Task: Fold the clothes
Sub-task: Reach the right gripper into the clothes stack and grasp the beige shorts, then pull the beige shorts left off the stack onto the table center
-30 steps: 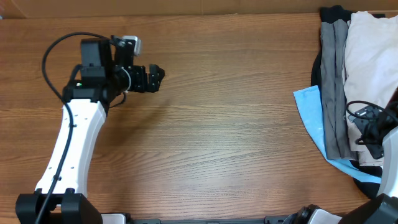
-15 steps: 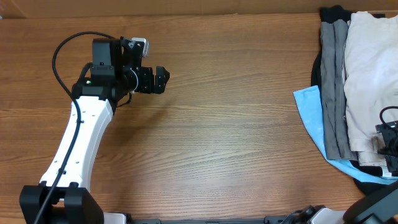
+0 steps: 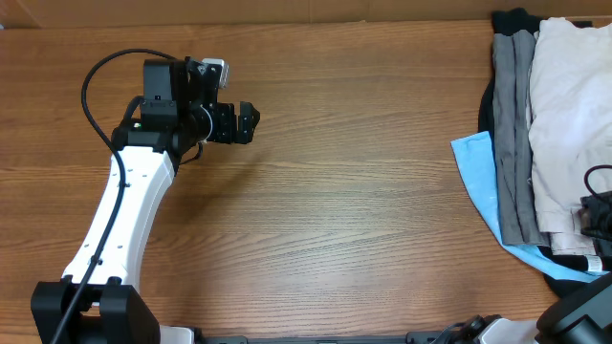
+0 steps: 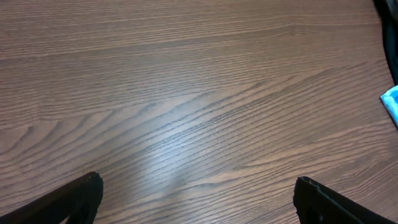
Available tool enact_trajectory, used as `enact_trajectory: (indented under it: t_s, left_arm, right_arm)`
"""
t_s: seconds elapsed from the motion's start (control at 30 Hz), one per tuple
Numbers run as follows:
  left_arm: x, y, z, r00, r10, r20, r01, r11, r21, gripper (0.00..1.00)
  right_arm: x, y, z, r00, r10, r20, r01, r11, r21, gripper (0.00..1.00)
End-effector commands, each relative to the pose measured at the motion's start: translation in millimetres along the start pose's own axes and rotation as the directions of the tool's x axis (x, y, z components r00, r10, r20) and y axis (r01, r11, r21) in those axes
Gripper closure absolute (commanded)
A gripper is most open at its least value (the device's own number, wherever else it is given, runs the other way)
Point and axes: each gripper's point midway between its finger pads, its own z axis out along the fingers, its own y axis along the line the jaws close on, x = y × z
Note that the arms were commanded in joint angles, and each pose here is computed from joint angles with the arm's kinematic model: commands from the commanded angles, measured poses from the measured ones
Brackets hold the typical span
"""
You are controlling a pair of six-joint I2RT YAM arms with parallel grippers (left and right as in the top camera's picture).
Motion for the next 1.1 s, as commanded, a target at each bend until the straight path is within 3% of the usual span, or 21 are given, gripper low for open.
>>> enact_trajectory:
  t_s: [0.0, 0.13, 0.27, 0.37, 0.47, 0.53, 0.6, 0.63, 0.83, 0.93, 0.97, 1.07]
  left_arm:
    - [-6.2, -1.2, 0.8, 1.000, 0.008, 0.012, -0.008, 1.000, -0.006, 0.00]
    - [-6.3, -1.2, 0.8, 1.000, 0.008, 0.012, -0.008, 1.000, -0.006, 0.00]
    - [-6.4, -1.3, 0.7, 1.000, 0.008, 0.012, -0.008, 1.000, -0.006, 0.00]
    - [-6.3, -1.2, 0.8, 1.000, 0.008, 0.012, -0.008, 1.000, -0.006, 0.00]
    - [-6.7, -1.3, 0.7, 1.000, 0.008, 0.013, -0.008, 1.000, -0.006, 0.00]
    - [-6.9, -1.2, 0.7, 1.000, 0.009, 0.015, -0.009, 1.000, -0.007, 0.00]
    - [-8.1, -0.8, 0.5, 1.000, 0.009, 0.019, -0.009, 1.000, -0.007, 0.04]
    - [-11.8, -0.5, 0.1, 0.999, 0.014, 0.034, -0.013, 1.000, -0.008, 0.11]
    - [-39.5, -6.5, -16.2, 0.993, 0.038, 0.108, -0.038, 0.999, -0.008, 0.28]
    - [-68.8, -12.6, -38.6, 0.983, 0.059, 0.176, -0.057, 0.998, -0.013, 0.55]
    - [-81.6, -13.5, -50.7, 0.976, 0.065, 0.208, -0.062, 0.998, -0.021, 0.74]
    - [-100.1, -5.7, -71.4, 0.964, 0.070, 0.256, -0.054, 0.996, -0.069, 0.84]
  right_arm:
    - [6.6, -3.8, 6.2, 1.000, -0.001, -0.008, 0.001, 1.000, -0.001, 0.41]
    - [14.1, -10.2, 11.7, 1.000, 0.001, -0.020, -0.001, 1.000, 0.016, 0.41]
    - [16.2, -11.9, 11.7, 1.000, 0.002, -0.028, -0.002, 1.000, 0.023, 0.27]
    - [12.3, -9.6, 11.8, 1.000, 0.001, -0.012, -0.001, 1.000, 0.013, 0.27]
    - [3.1, -4.0, 11.8, 1.000, 0.001, 0.025, -0.001, 1.000, -0.009, 0.43]
    - [0.3, -1.8, 11.6, 0.999, 0.001, 0.036, 0.000, 1.000, -0.019, 0.61]
    - [-1.1, 1.2, 11.4, 0.999, 0.000, 0.040, 0.002, 0.999, -0.034, 0.88]
    - [-1.1, 5.6, 10.7, 0.999, -0.002, 0.036, 0.004, 0.998, -0.057, 0.96]
    - [7.6, 47.0, -14.6, 0.989, -0.149, -0.001, 0.144, 0.956, -0.255, 0.96]
    - [27.3, 80.0, -50.0, 0.959, -0.282, -0.007, 0.259, 0.891, -0.373, 0.96]
    - [39.9, 94.0, -67.1, 0.940, -0.341, -0.003, 0.312, 0.863, -0.399, 0.96]
    - [67.3, 119.7, -95.2, 0.890, -0.456, 0.021, 0.418, 0.795, -0.439, 0.96]
